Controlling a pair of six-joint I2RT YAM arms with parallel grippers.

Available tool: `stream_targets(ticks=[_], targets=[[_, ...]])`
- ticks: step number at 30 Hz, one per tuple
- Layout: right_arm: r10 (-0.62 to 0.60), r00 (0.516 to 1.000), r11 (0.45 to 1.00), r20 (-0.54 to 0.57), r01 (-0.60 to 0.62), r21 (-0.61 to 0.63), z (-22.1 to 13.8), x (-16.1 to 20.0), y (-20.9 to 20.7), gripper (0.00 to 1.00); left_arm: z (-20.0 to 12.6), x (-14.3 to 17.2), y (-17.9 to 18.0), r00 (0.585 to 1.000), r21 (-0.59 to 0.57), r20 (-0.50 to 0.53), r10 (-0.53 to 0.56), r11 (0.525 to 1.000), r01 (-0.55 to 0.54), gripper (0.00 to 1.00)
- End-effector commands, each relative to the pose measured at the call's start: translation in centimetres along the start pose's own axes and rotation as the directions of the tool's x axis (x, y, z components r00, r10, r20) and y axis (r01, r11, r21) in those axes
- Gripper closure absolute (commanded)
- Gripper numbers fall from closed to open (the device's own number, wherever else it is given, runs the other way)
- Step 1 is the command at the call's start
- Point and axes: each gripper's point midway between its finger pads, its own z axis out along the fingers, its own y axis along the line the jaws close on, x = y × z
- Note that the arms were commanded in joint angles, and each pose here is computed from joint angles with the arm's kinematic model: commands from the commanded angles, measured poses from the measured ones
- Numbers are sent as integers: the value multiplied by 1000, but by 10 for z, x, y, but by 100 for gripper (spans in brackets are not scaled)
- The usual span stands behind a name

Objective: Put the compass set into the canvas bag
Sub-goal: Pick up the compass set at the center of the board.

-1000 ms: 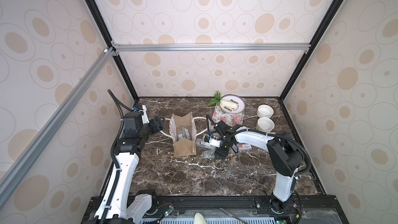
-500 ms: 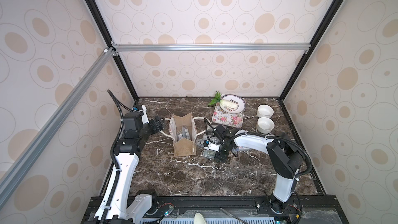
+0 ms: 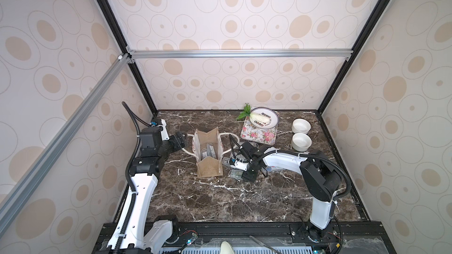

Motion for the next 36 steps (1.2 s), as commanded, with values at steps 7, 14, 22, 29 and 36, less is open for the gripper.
stream_targets(ticks=[7,14,22,29,36], targets=[[-15,994,999,-106,11,-42,8,28,12,48,-11,-13,-7,999,7,41,28,1000,-28,19],[-6,997,1000,-74,5,-14,-12,33,15,54,-9,-12,-7,999,10,38,26,1000,-27,19],[-8,1000,998,-21,10,70,-59,46,15,57,-8,-14,-11,999,25,41,30,999,-31,19],[123,982,976,141,-146,164,-130,46,0,58,-12,-19,-13,997,22,56,44,999,-46,19],[220,925,937,309,-289,196,-196,30,-21,58,-4,-14,-11,999,26,35,39,999,-40,19]])
